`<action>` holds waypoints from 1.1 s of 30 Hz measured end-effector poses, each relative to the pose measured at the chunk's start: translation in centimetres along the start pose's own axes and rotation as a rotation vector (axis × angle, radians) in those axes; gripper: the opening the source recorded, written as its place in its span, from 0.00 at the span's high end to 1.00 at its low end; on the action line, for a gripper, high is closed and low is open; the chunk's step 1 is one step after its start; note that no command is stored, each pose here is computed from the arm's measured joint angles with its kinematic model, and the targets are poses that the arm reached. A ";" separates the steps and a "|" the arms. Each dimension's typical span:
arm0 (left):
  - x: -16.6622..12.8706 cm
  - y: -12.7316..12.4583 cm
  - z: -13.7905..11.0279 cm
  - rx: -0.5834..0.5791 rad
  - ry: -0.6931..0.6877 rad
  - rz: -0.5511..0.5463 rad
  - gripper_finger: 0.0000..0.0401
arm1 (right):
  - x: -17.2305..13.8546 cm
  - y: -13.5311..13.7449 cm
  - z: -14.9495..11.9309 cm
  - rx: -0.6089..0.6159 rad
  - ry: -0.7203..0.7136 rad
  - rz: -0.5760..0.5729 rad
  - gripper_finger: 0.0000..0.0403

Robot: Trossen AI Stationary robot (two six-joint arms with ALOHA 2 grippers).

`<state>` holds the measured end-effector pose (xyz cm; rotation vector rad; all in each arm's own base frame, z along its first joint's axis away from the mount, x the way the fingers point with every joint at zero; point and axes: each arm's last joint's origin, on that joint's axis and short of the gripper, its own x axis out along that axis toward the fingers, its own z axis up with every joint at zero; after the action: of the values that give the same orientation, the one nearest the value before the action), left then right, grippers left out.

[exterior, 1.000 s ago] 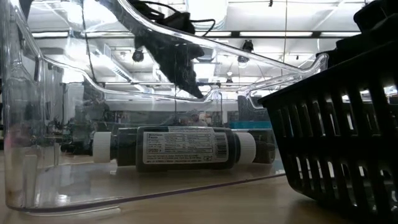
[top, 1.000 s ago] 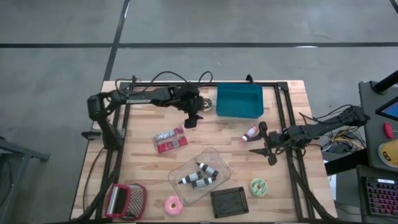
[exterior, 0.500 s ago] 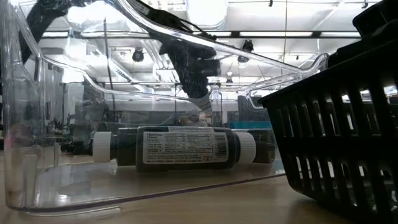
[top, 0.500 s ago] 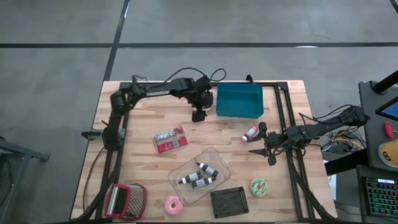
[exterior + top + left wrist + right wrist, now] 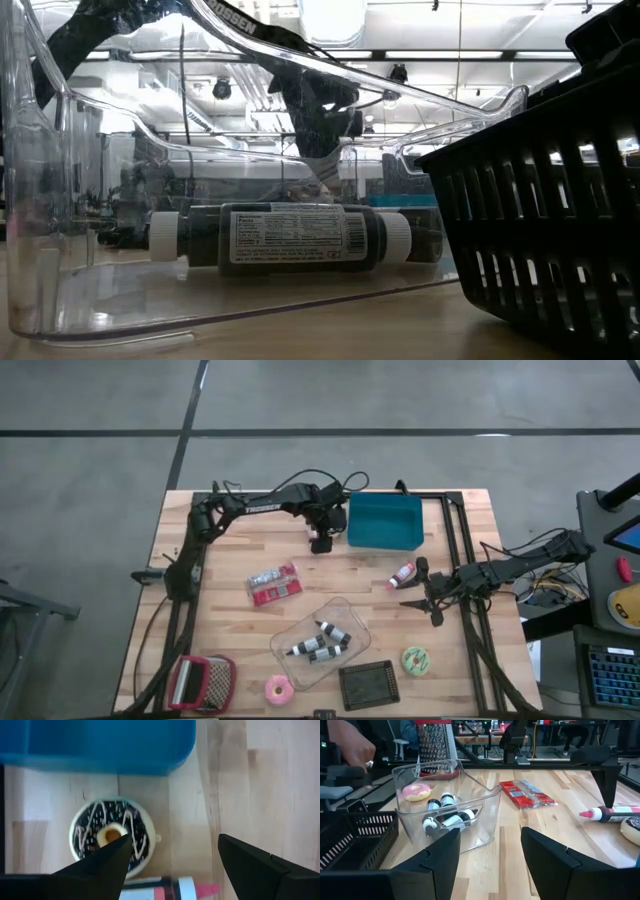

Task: Pick & Place Food Item
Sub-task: Put the black donut into the black basket

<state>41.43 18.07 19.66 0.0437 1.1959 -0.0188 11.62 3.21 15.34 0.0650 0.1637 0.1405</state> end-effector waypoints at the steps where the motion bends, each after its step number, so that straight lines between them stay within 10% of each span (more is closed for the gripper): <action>1: 0.0 0.1 -0.1 -0.005 0.007 -0.002 0.24 | 0.0 0.0 0.0 0.000 0.000 0.000 0.48; 33: 3.1 2.4 0.6 -0.056 0.162 -0.008 0.25 | 0.0 0.0 0.0 -0.011 0.001 0.000 0.48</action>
<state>43.22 20.51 17.07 -0.0090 1.3584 0.0109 11.62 3.21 15.34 0.0543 0.1643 0.1411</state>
